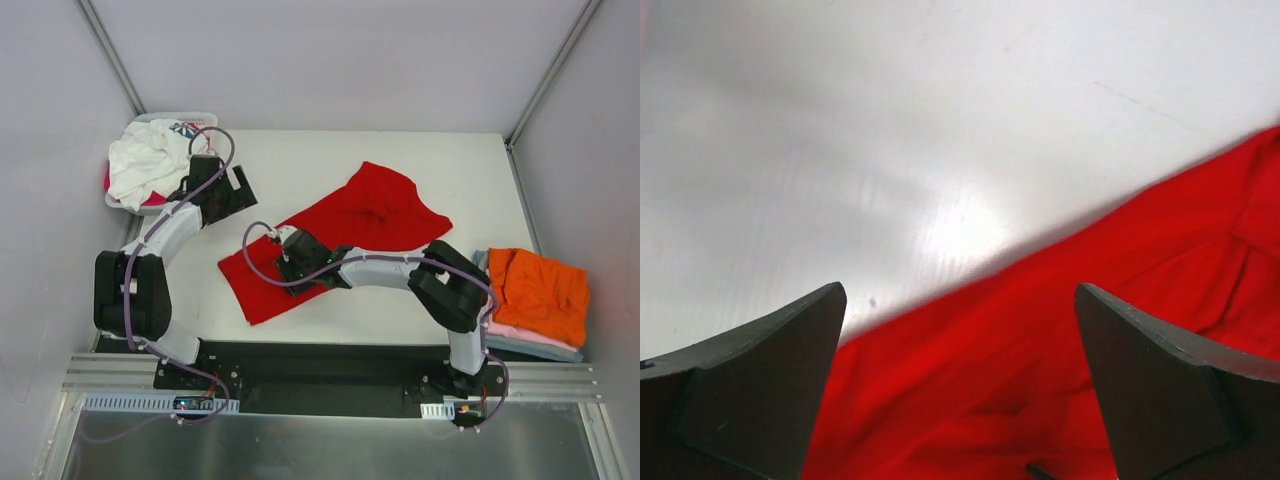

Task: Fold and stack the t-shirts
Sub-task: Rotate the tshirt 90 degrees

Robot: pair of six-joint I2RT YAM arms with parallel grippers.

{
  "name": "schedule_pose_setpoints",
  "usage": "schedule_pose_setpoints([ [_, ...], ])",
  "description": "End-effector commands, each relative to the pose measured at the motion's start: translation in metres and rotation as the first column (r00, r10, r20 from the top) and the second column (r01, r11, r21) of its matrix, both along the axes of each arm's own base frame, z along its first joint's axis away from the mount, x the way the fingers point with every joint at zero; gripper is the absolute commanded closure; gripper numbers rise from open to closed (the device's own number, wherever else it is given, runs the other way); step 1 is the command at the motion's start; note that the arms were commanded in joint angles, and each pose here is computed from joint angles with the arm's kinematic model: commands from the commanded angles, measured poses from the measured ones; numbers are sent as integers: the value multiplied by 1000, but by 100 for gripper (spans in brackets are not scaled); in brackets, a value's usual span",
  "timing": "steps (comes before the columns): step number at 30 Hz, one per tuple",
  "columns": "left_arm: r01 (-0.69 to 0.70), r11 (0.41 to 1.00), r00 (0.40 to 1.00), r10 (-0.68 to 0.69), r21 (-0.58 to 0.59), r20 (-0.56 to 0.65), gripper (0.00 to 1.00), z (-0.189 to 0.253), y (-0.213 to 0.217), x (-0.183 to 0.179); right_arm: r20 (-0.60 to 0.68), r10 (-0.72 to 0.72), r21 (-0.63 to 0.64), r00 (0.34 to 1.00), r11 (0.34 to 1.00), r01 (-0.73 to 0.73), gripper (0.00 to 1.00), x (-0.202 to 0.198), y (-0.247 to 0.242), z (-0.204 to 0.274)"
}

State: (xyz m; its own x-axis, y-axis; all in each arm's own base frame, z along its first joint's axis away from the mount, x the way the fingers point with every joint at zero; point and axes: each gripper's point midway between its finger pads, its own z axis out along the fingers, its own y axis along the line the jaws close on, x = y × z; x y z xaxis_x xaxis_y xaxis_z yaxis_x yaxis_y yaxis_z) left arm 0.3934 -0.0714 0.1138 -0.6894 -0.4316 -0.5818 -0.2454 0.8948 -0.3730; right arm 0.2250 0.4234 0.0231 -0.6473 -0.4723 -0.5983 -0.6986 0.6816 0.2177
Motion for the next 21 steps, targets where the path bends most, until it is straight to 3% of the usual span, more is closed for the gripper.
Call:
schedule_pose_setpoints([
  [1,198,979,978,-194,-46,79,1,28,-40,24,-140,-9,-223,990,975,-22,60,-66,-81,-29],
  [3,261,965,964,-257,-42,72,1,24,-58,27,-134,-65,-321,989,947,19,60,-79,-124,-38],
  [7,446,893,891,-438,-54,114,1,34,-118,32,-50,-163,-387,985,913,131,57,-86,-178,-18],
  [11,643,754,765,-628,-133,141,1,24,-197,27,140,-313,-216,939,916,338,28,-61,-198,56],
  [14,743,637,669,-717,-206,197,1,25,-247,25,242,-467,-68,851,866,495,19,-40,-223,105],
  [18,808,538,588,-754,-238,291,1,39,-293,30,230,-631,46,741,767,640,18,-27,-259,132],
  [19,803,533,593,-754,-264,283,1,29,-300,32,224,-673,52,705,731,681,18,-21,-272,132],
  [21,827,501,563,-747,-257,354,1,41,-318,42,213,-694,66,688,713,698,18,-19,-281,135],
])
